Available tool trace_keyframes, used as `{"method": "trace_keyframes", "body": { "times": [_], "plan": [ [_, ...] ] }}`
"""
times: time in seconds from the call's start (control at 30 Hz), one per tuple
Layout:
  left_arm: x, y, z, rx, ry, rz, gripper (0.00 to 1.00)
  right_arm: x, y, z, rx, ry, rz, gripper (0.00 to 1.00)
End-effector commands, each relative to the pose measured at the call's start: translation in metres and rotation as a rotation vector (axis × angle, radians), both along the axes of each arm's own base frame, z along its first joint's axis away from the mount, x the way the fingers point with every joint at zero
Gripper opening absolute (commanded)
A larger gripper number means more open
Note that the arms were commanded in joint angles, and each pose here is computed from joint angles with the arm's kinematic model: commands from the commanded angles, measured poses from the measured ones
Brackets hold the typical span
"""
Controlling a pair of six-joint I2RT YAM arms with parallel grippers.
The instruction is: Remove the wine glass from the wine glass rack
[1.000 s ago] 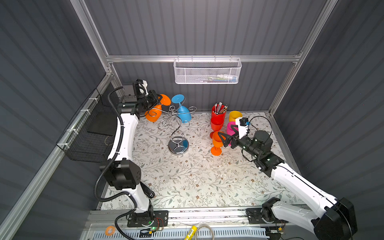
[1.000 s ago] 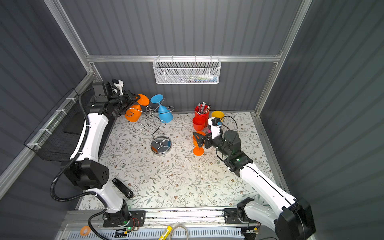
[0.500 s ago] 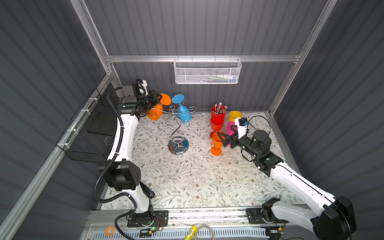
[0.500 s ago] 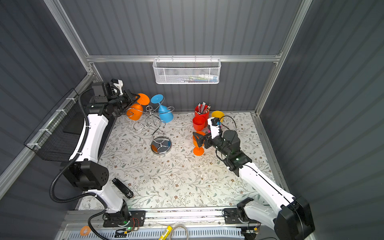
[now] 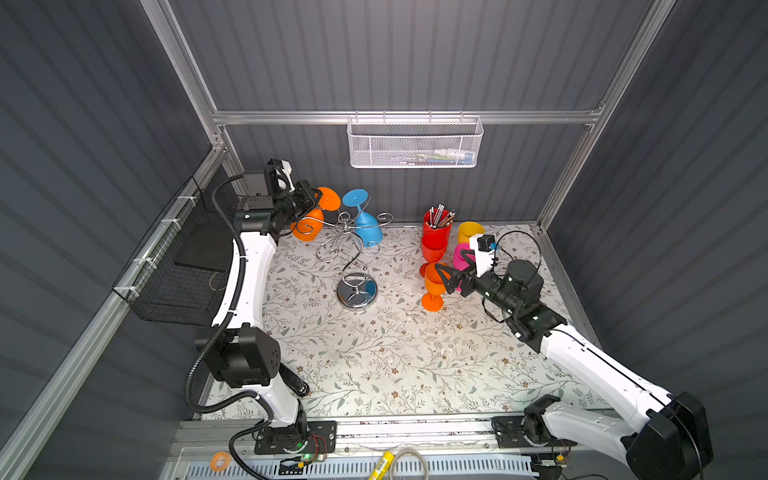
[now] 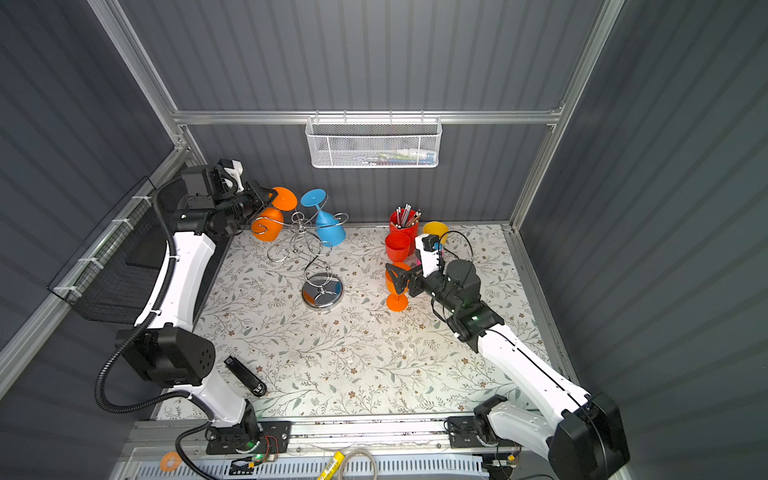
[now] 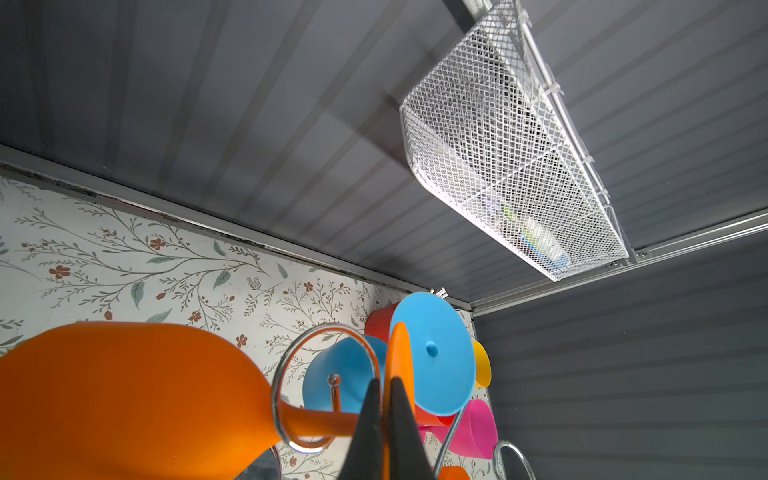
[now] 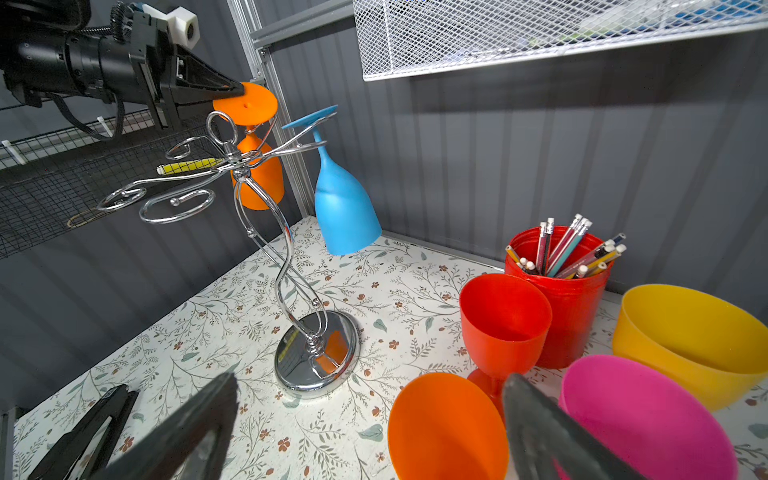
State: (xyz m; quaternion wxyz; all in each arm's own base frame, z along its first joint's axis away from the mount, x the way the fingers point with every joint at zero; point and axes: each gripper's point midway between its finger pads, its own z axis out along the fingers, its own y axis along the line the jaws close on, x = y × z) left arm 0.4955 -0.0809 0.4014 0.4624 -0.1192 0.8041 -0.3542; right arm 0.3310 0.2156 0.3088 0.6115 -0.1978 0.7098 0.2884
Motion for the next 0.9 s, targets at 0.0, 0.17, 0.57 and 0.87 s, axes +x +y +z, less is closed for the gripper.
{"method": "trace_keyframes", "body": {
  "times": [0.0,0.17,0.57,0.87],
  "plan": [
    [-0.007,0.008,0.025,-0.016,-0.074,0.038,0.00,0.000,0.002,0.012,-0.003,-0.029,0.002,0.99],
    [-0.003,0.011,0.028,-0.027,-0.095,0.059,0.00,-0.001,0.003,0.012,-0.004,-0.031,0.007,0.99],
    [0.012,0.015,0.029,-0.051,-0.130,0.082,0.00,-0.009,0.010,0.014,-0.014,-0.062,0.059,0.99],
    [0.030,0.010,0.025,-0.115,-0.149,0.058,0.00,-0.015,0.017,0.014,-0.028,-0.085,0.093,0.99]
  ]
}}
